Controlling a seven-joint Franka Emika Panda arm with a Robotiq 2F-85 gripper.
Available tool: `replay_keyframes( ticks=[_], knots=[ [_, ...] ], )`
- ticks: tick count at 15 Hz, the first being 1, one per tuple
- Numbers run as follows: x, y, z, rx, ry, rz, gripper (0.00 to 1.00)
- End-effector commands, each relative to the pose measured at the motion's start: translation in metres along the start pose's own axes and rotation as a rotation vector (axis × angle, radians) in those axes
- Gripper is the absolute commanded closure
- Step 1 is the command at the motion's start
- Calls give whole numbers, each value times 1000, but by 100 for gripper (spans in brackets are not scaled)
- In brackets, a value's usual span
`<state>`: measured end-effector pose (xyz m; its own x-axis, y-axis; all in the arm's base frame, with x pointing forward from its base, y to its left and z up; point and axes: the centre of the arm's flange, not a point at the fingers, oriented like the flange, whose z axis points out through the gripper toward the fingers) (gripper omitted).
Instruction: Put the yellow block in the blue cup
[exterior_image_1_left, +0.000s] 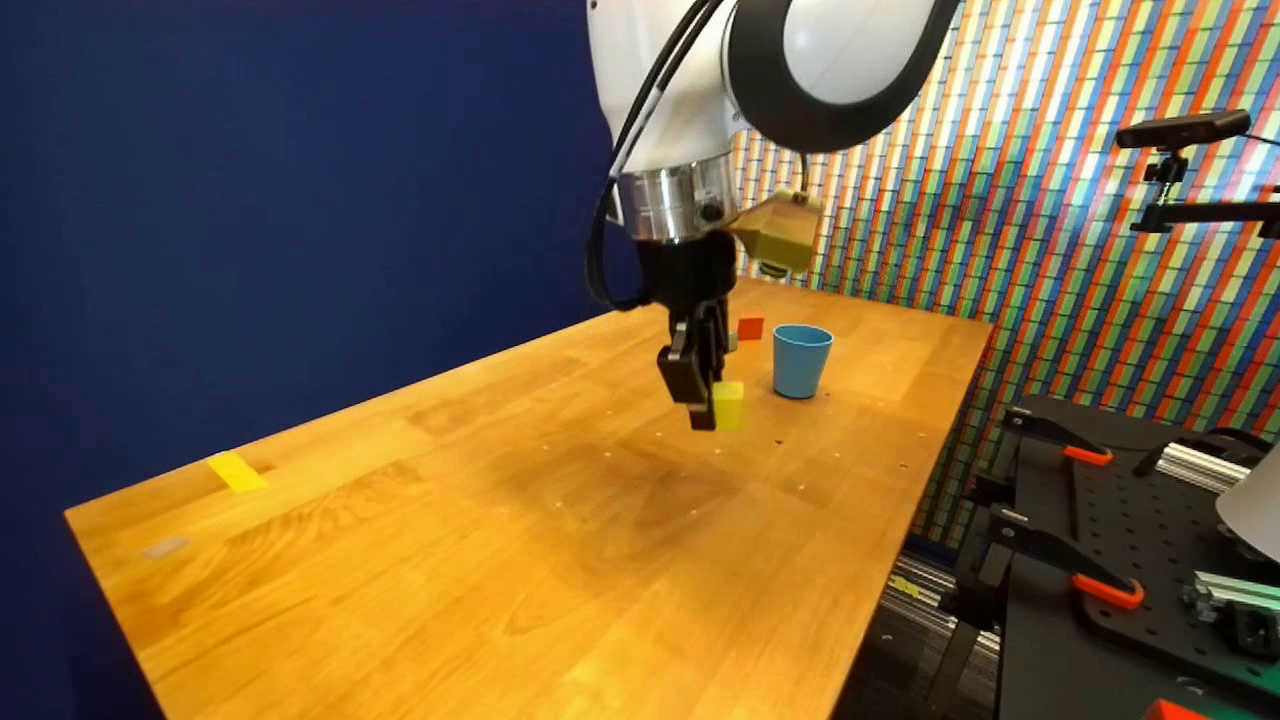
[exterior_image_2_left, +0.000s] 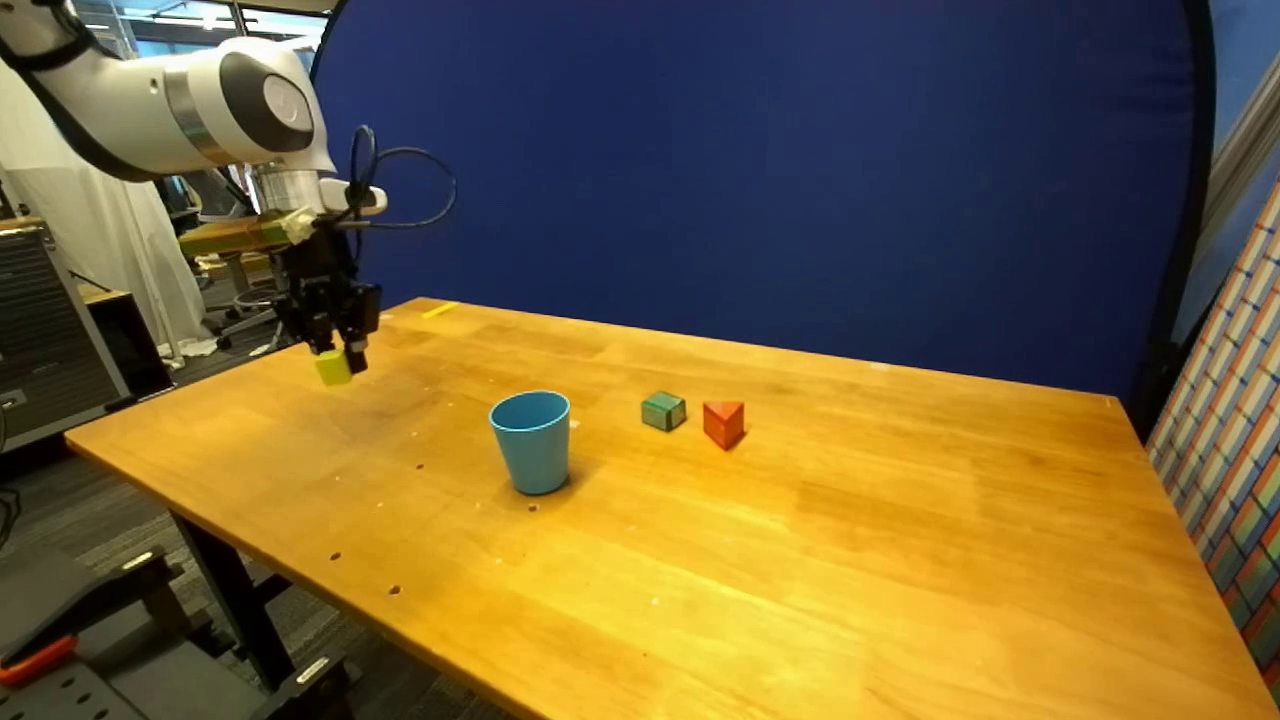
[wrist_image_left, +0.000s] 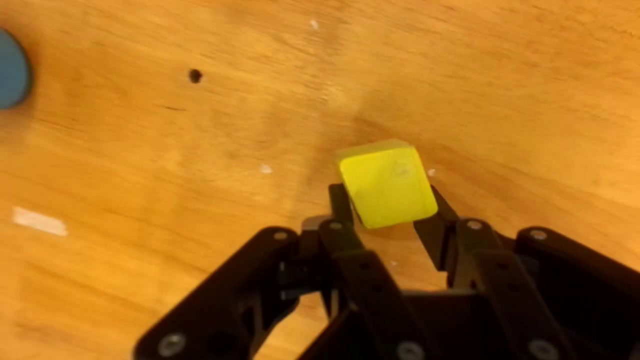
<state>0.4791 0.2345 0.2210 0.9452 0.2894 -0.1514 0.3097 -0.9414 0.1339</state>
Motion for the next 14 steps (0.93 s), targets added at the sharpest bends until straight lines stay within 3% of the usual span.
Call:
replay_keyframes(
  ticks=[1, 8, 14],
  knots=[
    [-36, 57, -45, -81, 38, 122, 82],
    [-40, 162, -28, -135, 35, 271, 82],
    [-40, 223, 1, -141, -3, 351, 82]
  ],
)
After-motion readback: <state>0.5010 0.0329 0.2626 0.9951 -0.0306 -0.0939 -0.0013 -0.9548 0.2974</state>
